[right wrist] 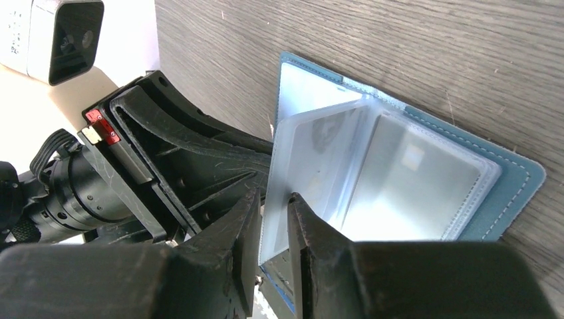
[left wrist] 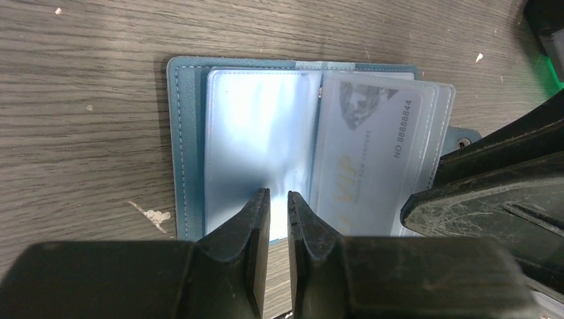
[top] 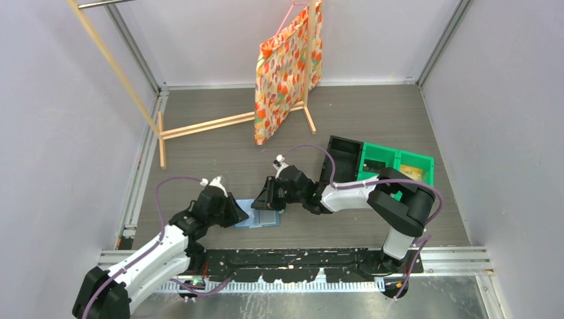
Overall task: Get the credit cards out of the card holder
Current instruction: Remove the credit card from the card holder.
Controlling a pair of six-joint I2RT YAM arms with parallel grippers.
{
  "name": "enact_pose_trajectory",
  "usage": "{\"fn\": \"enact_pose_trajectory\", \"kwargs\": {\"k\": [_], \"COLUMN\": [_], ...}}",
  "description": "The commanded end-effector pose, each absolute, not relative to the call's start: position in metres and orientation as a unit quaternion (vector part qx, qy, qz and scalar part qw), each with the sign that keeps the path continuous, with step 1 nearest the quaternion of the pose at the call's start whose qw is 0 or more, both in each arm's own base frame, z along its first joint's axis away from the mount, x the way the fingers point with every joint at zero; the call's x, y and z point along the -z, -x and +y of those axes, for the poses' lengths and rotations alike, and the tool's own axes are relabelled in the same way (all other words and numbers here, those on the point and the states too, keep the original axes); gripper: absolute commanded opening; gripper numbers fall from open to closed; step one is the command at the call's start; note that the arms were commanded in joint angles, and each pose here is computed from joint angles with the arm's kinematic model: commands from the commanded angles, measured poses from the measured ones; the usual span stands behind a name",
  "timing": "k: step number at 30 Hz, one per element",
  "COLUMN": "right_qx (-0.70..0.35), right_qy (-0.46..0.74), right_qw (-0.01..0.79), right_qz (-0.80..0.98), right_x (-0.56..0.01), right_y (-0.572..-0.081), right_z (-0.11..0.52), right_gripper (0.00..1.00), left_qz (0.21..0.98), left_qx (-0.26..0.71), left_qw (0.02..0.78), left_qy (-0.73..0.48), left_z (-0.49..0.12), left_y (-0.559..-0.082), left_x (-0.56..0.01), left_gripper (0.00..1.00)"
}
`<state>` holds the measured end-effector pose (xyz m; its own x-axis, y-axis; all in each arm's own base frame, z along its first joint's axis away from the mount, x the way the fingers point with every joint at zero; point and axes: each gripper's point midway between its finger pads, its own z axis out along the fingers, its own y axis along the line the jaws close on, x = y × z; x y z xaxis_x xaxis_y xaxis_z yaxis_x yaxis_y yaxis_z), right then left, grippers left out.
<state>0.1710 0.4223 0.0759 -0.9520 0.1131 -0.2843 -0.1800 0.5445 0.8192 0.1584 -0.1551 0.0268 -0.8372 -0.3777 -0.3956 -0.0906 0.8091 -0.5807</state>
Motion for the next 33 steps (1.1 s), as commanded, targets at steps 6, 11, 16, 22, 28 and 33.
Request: {"fn": "enact_pose_trajectory", "kwargs": {"k": [6,11,16,22,28,33], "right_qx": [-0.517,-0.509,-0.503,-0.483,-0.427,-0.39], "right_qy": [0.015,0.009,0.008,0.011,0.014,0.021], "right_qw": [0.173,0.173,0.172,0.175,0.193,0.208], "right_qz": [0.838,0.843,0.847,0.858,0.884,0.897], "right_x": [-0.099,-0.093,-0.089,-0.081,-0.064,-0.059], "right_y": [-0.179,-0.179,-0.179,-0.175,-0.173,-0.172], "right_z": [0.443,0.441,0.438,0.427,0.397,0.378], "right_gripper": [0.2,0.17,0.15,0.13,0.18,0.24], "left_qz": [0.913,0.917,0.915,0.916,0.918,0.917], "left_qx": [0.296,0.287,0.289,0.283,0.272,0.27], "left_qw": [0.245,0.24,0.247,0.251,0.255,0.262], "left_qy": [0.135,0.137,0.135,0.131,0.132,0.132], "left_z": [-0.157,-0.155,-0.157,-0.154,-0.148,-0.146], "left_y": [-0.156,-0.156,-0.159,-0.159,-0.158,-0.158], "left_x": [-0.024,-0.023,-0.029,-0.034,-0.037,-0.04], "left_gripper": [0.21,0.22,0.22,0.22,0.22,0.22]}}
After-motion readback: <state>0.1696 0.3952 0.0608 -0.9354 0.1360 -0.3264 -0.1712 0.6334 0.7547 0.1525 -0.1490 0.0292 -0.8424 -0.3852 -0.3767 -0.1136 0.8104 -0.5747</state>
